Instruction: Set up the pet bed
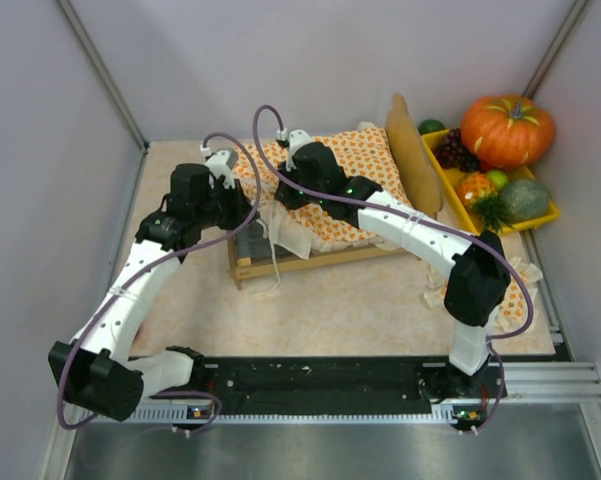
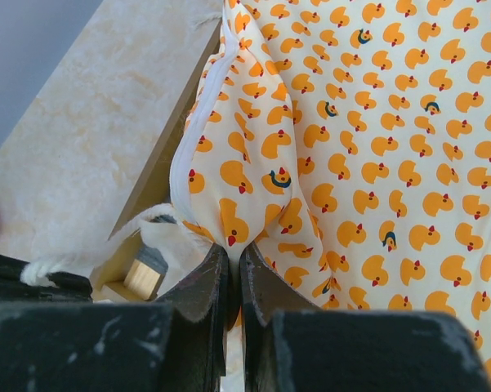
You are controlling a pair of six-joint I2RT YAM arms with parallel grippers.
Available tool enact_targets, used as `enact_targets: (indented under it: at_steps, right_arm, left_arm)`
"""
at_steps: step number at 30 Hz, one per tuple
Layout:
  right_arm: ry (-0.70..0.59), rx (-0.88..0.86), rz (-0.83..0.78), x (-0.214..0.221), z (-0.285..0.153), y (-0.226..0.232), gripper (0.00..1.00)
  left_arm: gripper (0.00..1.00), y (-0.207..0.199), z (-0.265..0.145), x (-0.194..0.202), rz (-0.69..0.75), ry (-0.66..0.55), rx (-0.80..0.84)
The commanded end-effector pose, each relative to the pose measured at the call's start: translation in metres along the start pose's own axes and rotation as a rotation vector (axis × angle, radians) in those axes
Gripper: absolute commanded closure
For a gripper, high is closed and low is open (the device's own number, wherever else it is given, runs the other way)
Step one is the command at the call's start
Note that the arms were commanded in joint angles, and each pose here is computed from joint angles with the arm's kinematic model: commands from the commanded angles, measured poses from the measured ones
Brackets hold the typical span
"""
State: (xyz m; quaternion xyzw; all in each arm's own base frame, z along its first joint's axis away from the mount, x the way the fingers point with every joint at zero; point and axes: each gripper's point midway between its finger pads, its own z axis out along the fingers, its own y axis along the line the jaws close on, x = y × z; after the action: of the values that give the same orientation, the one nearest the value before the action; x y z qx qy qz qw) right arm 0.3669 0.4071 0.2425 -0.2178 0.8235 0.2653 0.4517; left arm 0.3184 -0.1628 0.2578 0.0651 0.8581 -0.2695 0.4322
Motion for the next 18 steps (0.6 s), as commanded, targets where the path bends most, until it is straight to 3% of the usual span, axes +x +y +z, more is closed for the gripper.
enact_targets:
  at_steps: [1, 18]
  right_arm:
    - [-0.108, -0.008, 0.005, -0.037, -0.022, 0.003, 1.00]
    - [-0.102, -0.008, 0.005, -0.034, -0.020, 0.003, 1.00]
  left_arm:
    - [1.00, 0.007, -0.003, 0.041, 0.006, 0.166, -0.007]
    - [1.00, 0.035, 0.036, 0.081, -0.058, 0.286, -0.061]
